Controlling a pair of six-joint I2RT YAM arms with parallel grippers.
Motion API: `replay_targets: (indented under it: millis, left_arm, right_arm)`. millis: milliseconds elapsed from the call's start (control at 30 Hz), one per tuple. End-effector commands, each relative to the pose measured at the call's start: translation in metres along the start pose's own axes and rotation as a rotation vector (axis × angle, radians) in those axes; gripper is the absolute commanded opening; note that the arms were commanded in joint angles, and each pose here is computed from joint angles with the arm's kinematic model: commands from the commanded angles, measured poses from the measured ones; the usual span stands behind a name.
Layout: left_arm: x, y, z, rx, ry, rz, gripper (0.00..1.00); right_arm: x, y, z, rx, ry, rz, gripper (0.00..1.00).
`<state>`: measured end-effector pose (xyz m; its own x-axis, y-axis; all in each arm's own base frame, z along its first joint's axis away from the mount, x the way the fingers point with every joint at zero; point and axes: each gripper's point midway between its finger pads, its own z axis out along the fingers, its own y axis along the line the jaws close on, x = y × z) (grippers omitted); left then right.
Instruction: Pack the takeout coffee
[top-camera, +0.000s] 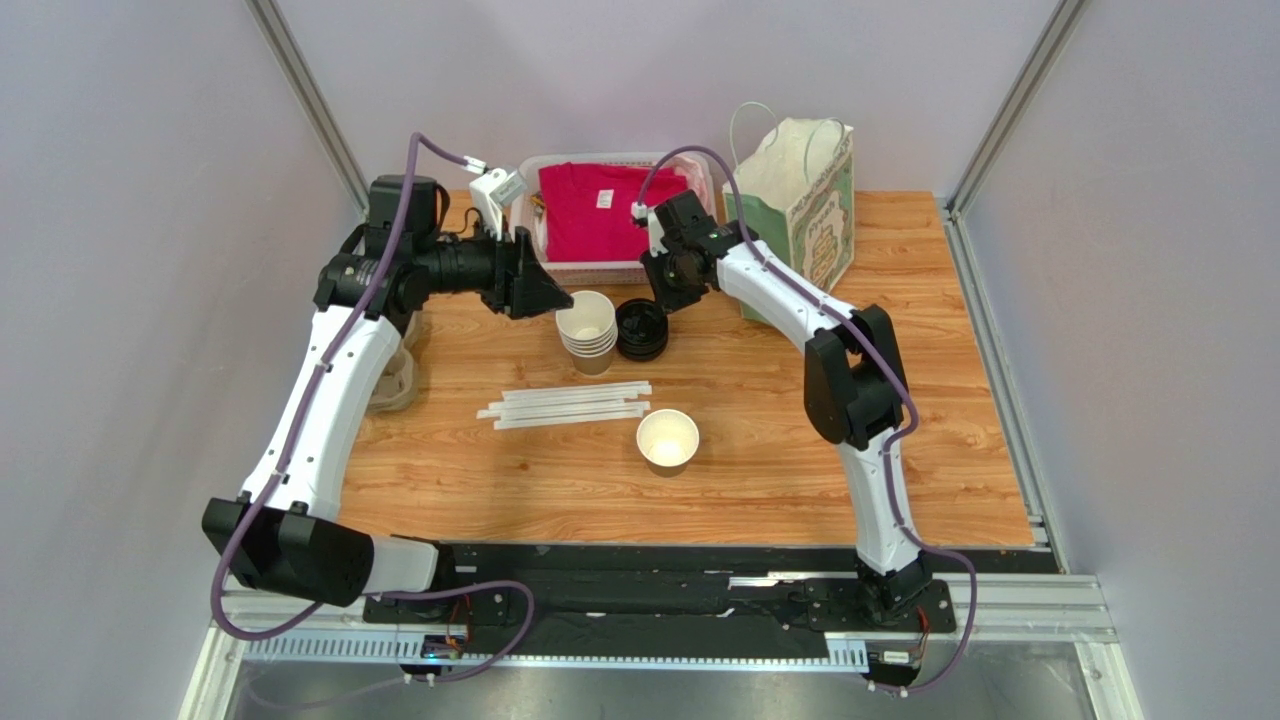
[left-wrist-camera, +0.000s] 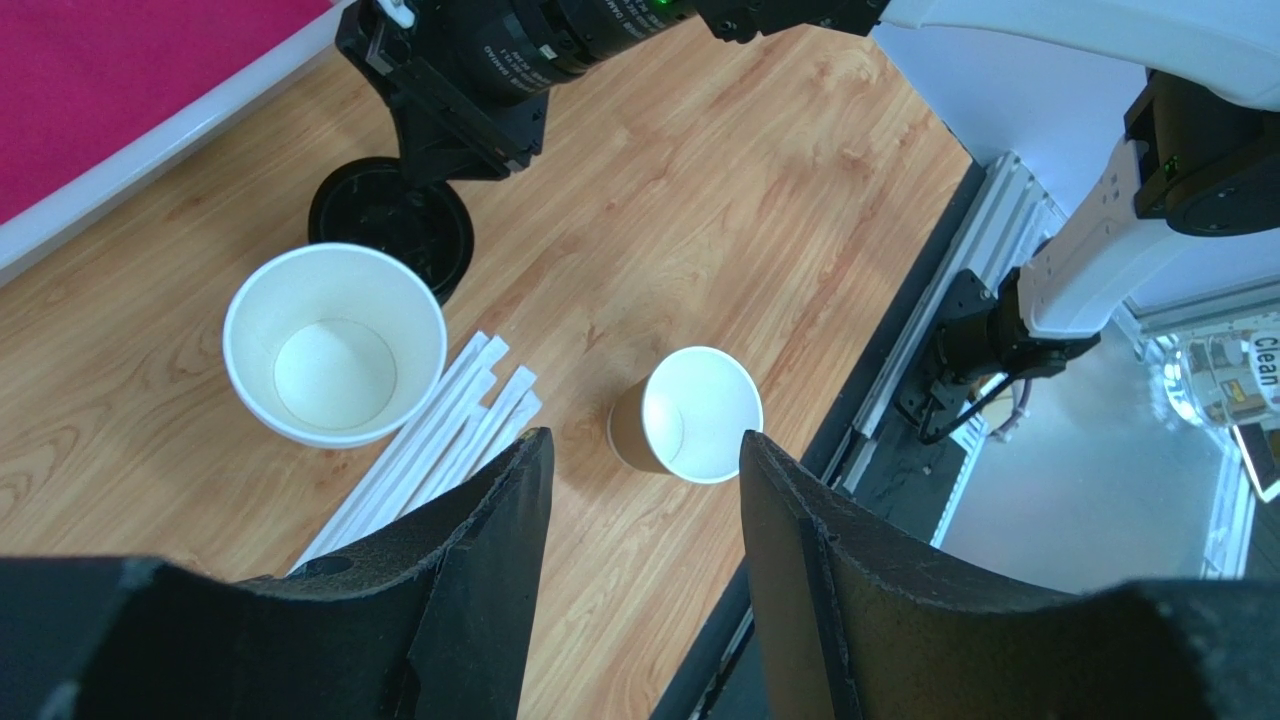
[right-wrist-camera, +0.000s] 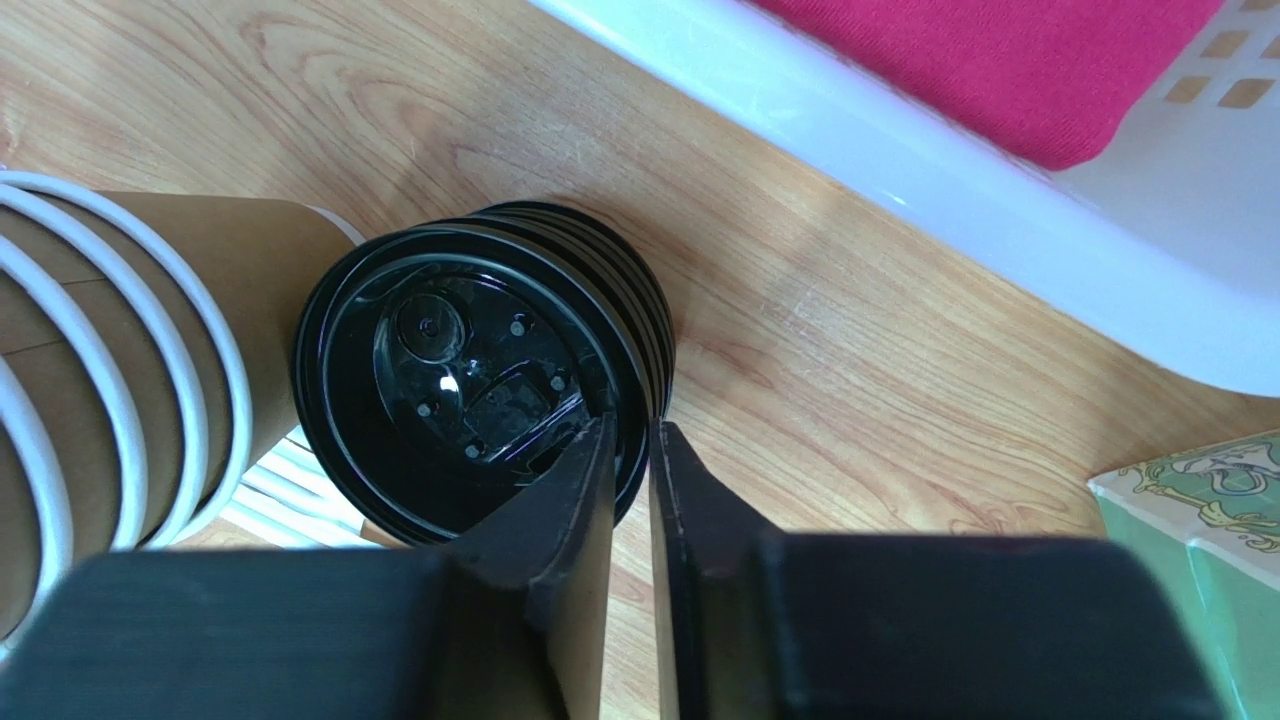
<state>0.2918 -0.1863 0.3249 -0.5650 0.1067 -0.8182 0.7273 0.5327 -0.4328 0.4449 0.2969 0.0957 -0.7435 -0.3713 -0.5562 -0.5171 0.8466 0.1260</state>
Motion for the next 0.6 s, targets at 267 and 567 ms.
replay_targets:
  millis: [267, 567]
  left_arm:
    - [-0.0111, 0.0004, -0.0004, 0.021, -0.025, 0.0, 0.57]
    - [-0.0102, 0.003, 0.0001, 0.019, -0.02, -0.001, 0.57]
  right_arm:
    - [-0.0168, 0.0001, -0.0036, 0.021, -0.039, -0.015, 0.14]
    - [-0.0143, 0.004, -0.0009, 0.001, -0.024, -0.013, 0.0]
